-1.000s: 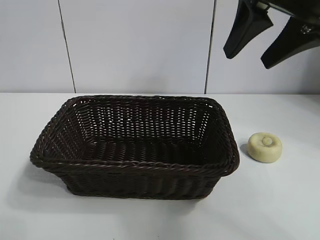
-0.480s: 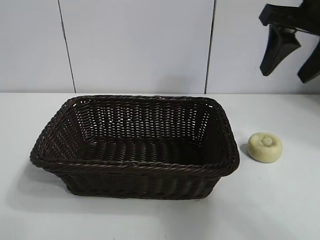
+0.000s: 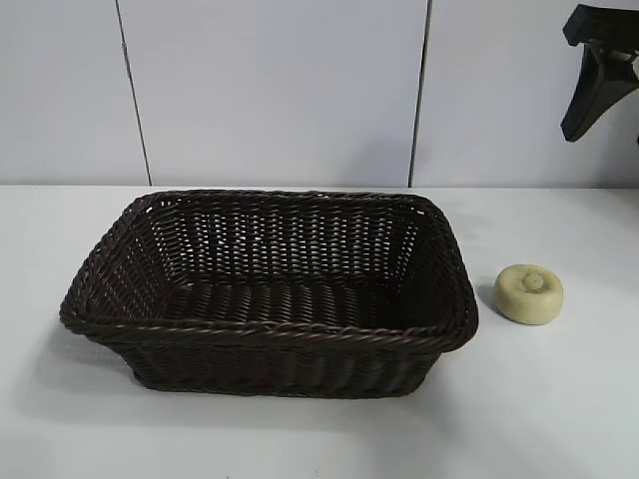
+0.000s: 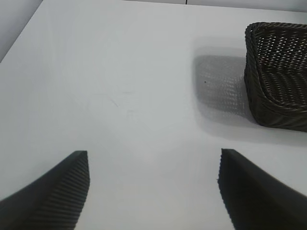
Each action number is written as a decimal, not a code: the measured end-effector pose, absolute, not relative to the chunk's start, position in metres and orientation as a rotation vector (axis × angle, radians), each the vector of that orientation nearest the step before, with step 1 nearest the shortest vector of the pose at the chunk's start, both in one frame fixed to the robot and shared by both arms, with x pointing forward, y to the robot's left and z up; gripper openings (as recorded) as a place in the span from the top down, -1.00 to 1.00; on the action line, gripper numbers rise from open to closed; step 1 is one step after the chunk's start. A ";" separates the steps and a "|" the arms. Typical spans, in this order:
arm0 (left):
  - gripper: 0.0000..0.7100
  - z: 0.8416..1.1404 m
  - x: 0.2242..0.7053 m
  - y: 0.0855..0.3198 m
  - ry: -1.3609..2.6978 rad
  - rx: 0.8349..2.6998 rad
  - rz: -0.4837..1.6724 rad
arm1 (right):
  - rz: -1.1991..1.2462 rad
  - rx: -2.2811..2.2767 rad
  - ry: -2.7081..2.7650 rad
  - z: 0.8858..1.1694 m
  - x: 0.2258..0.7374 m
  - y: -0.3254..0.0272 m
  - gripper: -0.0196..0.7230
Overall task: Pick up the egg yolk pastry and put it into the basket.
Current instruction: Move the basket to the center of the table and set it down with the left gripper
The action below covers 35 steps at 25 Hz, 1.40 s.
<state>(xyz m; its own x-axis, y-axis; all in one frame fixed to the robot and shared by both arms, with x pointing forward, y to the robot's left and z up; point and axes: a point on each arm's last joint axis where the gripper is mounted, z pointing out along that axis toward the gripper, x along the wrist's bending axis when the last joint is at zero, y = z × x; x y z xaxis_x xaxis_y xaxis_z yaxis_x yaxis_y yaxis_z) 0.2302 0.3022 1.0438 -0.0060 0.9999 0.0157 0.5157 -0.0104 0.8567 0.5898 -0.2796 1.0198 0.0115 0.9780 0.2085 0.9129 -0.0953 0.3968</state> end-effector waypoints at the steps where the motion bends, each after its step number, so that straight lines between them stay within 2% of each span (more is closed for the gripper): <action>1: -0.52 1.044 0.230 0.302 1.598 1.603 0.920 | 0.651 2.130 2.005 1.014 0.593 -0.280 -0.39; 13: -0.52 1.044 0.230 0.302 1.598 1.603 0.920 | 0.525 2.257 2.021 0.926 0.622 -0.280 -0.39; 20: -0.52 1.044 0.230 0.302 1.598 1.603 0.920 | 0.513 2.310 2.005 0.903 0.627 -0.280 -0.37; 22: -0.52 1.044 0.230 0.302 1.598 1.603 0.920 | 0.515 2.311 2.003 0.903 0.627 -0.279 -0.18; 26: -0.52 1.044 0.230 0.302 1.598 1.603 0.920 | 0.517 2.311 2.002 0.903 0.627 -0.279 0.57; 27: -0.52 1.044 0.230 0.302 1.598 1.603 0.920 | 0.516 2.312 2.003 0.903 0.627 -0.279 0.70; 31: -0.52 1.044 0.230 0.302 1.598 1.603 0.920 | 0.514 2.317 2.015 0.907 0.626 -0.279 0.82; 35: -0.52 1.044 0.230 0.302 1.598 1.603 0.920 | 0.569 2.278 2.009 0.937 0.621 -0.278 0.84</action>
<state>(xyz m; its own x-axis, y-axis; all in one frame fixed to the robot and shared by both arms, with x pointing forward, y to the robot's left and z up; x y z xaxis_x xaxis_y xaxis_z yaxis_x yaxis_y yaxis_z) 0.2302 0.3022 1.0438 -0.0060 0.9999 0.0157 0.5157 -0.0104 0.8567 0.6206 -0.2780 0.9372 0.0878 0.9673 0.2379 0.9484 -0.1542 0.2770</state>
